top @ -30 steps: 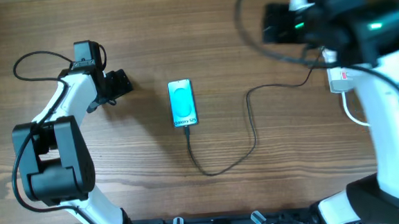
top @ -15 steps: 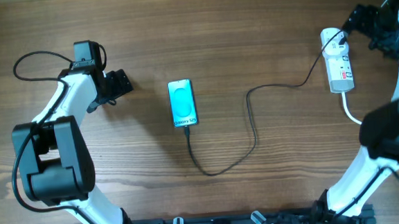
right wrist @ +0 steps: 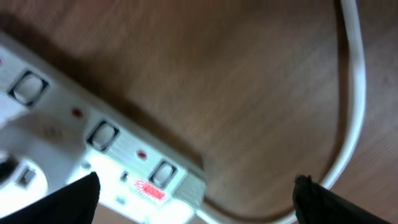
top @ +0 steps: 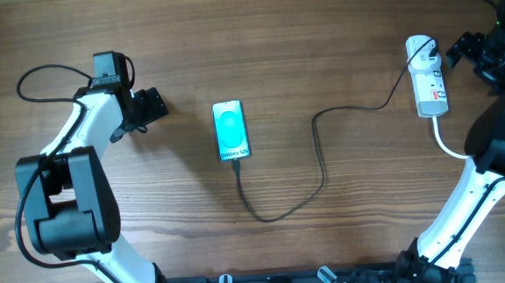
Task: Plug charger to phone and switch on socket
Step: 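Press down the socket switch beside the charger with the right gripper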
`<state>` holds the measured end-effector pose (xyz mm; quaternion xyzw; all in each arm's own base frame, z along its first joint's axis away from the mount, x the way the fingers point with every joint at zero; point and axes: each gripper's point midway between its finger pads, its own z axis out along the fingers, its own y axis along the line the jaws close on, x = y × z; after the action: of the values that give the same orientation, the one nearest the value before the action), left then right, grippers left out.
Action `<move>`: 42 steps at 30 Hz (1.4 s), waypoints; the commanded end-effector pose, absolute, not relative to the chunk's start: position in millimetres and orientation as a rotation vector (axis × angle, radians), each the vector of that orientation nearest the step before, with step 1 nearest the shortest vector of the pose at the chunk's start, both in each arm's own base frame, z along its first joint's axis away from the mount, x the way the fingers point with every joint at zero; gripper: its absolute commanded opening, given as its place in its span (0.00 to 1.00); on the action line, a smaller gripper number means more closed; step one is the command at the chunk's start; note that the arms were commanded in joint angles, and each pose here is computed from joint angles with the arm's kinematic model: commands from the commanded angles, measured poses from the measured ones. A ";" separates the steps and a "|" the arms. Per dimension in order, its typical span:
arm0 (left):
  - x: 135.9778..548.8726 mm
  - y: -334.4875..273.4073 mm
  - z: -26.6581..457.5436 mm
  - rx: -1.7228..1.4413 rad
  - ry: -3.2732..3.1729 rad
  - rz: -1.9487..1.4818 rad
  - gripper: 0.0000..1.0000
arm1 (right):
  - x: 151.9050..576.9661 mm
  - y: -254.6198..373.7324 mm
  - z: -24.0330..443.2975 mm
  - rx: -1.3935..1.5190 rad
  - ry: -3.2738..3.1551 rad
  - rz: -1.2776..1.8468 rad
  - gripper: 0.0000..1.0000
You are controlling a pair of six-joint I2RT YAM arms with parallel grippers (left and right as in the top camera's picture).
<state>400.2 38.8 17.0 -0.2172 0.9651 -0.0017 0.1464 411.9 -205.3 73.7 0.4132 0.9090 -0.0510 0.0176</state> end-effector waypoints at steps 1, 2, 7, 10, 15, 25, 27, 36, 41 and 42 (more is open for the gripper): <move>404.6 43.2 21.6 -0.604 2.766 0.016 1.00 | 409.1 -203.6 47.6 1.341 2.834 -0.151 1.00; 404.6 43.2 21.6 -0.604 2.766 0.016 1.00 | 408.8 -203.8 44.0 1.356 2.826 -0.154 1.00; 404.6 43.3 21.6 -0.604 2.766 0.016 1.00 | 403.7 -201.4 17.3 1.401 2.815 -0.154 1.00; 404.6 43.3 21.6 -0.604 2.767 0.016 1.00 | 402.3 -200.6 8.3 1.401 2.815 -0.153 1.00; 404.6 43.3 21.6 -0.604 2.766 0.016 1.00 | 404.2 -195.0 3.4 1.400 2.818 -0.102 1.00; 404.6 43.3 21.6 -0.604 2.766 0.016 1.00 | 410.2 -189.8 3.1 1.391 2.810 -0.043 1.00; 404.6 43.3 21.6 -0.604 2.766 0.016 1.00 | 412.5 -183.4 3.0 1.372 2.824 0.019 1.00; 404.6 43.3 21.6 -0.604 2.766 0.016 1.00 | 412.0 -176.0 3.2 1.325 2.861 0.078 1.00; 404.6 43.3 21.6 -0.604 2.766 0.016 1.00 | 416.4 -177.4 3.3 1.316 2.844 0.083 1.00; 404.6 43.3 21.6 -0.604 2.766 0.016 1.00 | 419.5 -178.8 3.3 1.311 2.831 0.083 1.00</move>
<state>400.1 38.8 17.0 -0.2172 0.9651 -0.0017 0.1462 415.3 -198.8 17.4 0.4409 0.8973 -0.0027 0.0230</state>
